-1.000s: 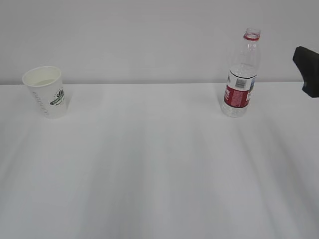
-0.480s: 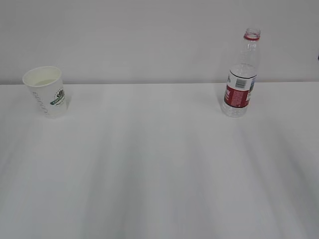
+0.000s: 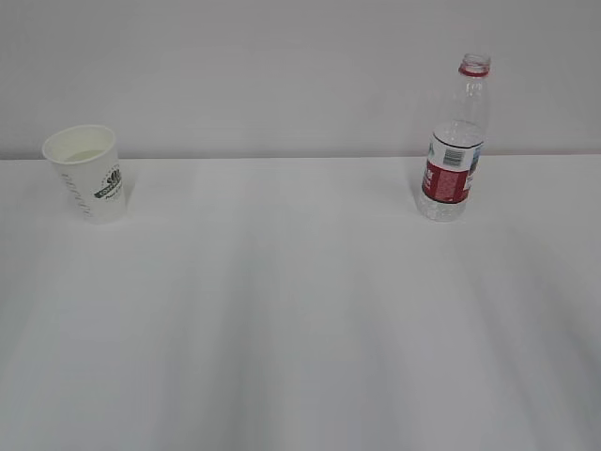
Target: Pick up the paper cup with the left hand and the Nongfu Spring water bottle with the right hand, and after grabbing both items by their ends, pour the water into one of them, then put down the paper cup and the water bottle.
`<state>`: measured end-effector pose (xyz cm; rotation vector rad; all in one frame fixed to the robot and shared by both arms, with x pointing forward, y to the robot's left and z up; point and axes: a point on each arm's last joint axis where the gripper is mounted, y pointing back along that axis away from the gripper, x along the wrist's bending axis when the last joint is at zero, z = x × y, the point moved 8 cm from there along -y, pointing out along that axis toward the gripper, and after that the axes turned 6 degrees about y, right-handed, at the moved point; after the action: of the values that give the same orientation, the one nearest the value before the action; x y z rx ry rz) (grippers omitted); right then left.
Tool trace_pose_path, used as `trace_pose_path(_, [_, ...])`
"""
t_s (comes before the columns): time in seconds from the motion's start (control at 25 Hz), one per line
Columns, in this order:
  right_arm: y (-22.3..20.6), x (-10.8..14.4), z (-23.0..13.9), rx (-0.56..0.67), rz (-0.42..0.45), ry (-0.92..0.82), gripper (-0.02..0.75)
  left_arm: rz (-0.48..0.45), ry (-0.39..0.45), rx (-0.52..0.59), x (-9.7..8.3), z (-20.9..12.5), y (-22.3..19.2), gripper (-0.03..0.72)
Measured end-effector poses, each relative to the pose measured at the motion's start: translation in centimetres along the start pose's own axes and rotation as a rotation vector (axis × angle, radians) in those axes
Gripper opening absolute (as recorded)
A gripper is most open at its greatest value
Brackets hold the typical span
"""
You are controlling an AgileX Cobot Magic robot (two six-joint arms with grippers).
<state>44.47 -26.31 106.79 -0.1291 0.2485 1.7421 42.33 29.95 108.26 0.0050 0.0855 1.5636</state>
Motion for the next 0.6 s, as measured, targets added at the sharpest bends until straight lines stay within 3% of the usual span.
trace_pose_path(0.36, [3.2, 0.5, -1.6, 0.097, 0.032, 0.042, 0.595, 0.044, 0.063, 0.005, 0.9, -0.3, 4.5, 0.531])
trace_pose_path(0.6, [5.6, 0.5, -3.1, 0.175, 0.033, 0.058, 0.595, -0.055, 0.037, 0.113, -0.8, -1.2, 6.3, 0.529])
